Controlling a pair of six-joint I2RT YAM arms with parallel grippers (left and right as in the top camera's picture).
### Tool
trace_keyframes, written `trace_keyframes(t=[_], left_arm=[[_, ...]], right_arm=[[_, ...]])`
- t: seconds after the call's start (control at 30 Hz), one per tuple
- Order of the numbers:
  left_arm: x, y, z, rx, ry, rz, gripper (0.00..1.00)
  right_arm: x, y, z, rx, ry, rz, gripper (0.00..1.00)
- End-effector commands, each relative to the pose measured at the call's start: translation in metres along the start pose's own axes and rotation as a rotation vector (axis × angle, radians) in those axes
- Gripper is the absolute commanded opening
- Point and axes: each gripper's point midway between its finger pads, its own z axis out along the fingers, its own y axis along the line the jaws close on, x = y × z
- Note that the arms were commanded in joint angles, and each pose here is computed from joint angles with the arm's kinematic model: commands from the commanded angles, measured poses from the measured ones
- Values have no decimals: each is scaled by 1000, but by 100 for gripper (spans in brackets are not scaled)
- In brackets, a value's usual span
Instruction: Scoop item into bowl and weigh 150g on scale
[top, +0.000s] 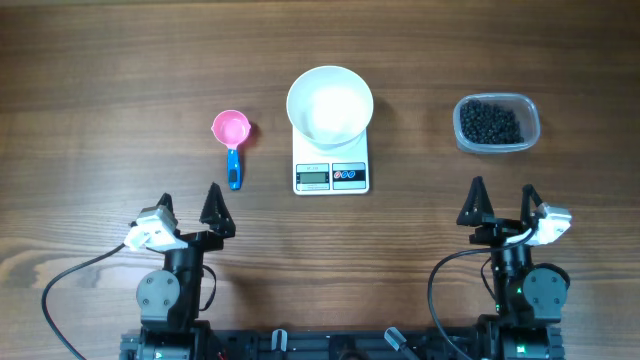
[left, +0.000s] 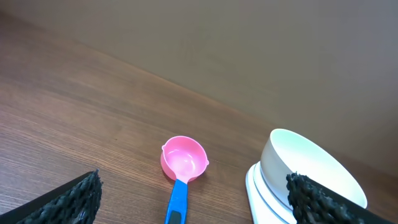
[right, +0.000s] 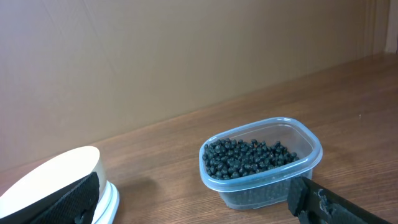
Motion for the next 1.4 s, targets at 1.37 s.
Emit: trace_keyframes(t=[1.37], left_arm=[[-111,-43,-29,77,-233,-4,100]], right_arm=[[-3,1,0,-3,-12,5,100]])
